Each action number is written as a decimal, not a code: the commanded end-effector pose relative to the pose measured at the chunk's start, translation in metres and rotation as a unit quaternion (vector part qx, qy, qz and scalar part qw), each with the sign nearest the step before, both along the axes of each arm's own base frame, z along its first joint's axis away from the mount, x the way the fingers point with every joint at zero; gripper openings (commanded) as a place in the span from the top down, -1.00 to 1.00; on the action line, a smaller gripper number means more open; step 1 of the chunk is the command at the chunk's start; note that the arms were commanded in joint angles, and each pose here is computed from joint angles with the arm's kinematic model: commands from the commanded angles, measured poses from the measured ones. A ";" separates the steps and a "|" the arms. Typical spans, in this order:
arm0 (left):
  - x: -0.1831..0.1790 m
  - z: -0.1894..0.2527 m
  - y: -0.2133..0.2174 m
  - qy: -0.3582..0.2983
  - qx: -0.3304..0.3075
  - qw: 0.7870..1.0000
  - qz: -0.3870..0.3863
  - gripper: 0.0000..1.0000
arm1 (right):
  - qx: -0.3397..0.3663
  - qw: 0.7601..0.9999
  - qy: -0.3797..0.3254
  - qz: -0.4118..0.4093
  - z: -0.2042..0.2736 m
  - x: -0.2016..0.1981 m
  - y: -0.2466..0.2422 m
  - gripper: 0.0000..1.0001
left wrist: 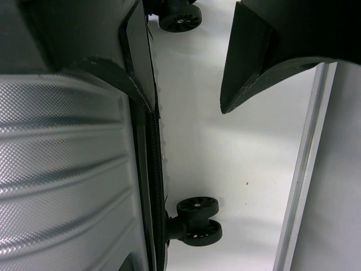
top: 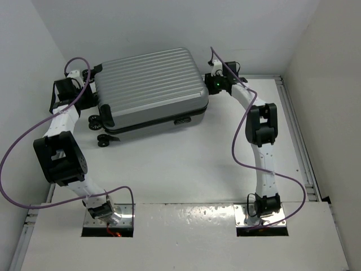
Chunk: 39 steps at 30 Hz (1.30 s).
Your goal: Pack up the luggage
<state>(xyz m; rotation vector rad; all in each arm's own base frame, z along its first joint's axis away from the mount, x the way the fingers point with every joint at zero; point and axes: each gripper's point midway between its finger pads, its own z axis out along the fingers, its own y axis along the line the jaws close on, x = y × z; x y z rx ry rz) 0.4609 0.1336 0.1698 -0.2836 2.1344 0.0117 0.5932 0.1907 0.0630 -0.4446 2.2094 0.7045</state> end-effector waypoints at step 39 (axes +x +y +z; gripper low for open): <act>-0.229 -0.038 -0.071 0.054 0.048 0.853 -0.517 0.19 | 0.200 0.858 0.350 -0.319 -0.004 -0.233 -0.044 1.00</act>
